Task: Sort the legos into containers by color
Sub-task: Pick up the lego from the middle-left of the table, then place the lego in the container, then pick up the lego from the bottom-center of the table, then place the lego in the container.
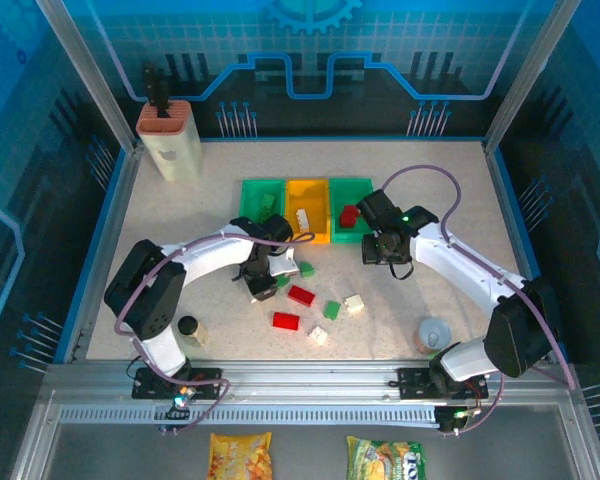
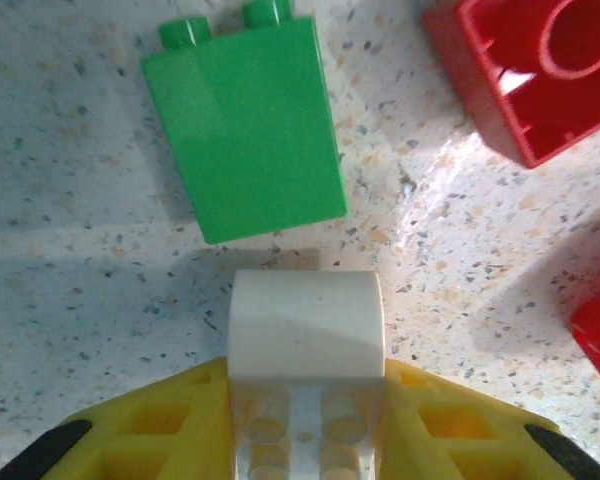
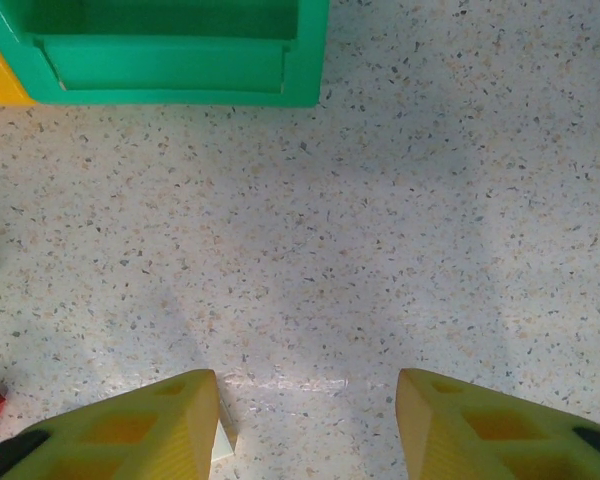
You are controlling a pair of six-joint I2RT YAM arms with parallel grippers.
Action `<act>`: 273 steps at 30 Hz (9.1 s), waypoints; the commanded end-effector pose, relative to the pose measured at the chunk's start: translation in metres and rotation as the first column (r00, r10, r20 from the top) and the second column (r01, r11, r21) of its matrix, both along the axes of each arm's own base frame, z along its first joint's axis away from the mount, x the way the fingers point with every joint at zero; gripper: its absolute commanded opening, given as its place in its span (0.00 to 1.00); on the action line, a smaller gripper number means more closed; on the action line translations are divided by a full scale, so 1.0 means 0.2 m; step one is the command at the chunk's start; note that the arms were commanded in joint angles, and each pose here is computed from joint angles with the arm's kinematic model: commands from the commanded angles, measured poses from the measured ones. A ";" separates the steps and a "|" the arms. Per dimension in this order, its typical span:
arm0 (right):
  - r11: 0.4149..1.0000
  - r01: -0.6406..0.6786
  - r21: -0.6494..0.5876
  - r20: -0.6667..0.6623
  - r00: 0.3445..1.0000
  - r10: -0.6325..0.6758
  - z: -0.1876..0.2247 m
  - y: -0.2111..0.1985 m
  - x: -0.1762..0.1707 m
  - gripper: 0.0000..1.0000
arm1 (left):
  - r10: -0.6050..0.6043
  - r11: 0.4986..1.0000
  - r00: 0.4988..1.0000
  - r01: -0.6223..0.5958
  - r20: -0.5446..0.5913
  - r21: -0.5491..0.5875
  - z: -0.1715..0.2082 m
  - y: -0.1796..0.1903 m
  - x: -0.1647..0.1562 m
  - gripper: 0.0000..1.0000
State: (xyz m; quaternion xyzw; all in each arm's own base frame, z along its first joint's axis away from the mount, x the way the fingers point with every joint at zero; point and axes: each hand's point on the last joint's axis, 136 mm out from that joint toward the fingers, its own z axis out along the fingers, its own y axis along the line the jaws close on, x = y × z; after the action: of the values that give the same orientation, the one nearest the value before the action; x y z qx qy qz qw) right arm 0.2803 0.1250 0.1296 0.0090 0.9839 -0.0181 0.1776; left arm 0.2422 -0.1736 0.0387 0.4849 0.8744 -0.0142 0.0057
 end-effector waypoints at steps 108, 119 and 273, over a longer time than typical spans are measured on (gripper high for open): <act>0.947 -0.316 -0.055 -0.329 0.901 0.282 -0.49 0.32 -0.38 0.61 | 0.817 0.509 0.576 -0.715 0.009 -0.479 0.69 0.33 0.59 0.48; 0.942 -0.325 -0.076 -0.382 0.883 0.274 -0.59 0.30 -0.41 0.58 | 0.776 0.597 0.620 -0.667 0.112 -0.446 0.65 0.39 0.56 0.48; 0.935 -0.320 0.156 -0.079 0.939 0.335 -0.08 0.79 0.21 0.66 | 0.751 0.588 0.658 -0.631 0.053 -0.507 0.62 0.31 0.55 0.47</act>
State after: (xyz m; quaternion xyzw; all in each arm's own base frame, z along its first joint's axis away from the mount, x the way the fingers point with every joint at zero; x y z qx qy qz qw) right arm 0.3499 0.3016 0.1115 -0.1177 0.9740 0.1345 0.1396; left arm 0.3552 -0.1086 0.1594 0.0731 0.9600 -0.1335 0.2349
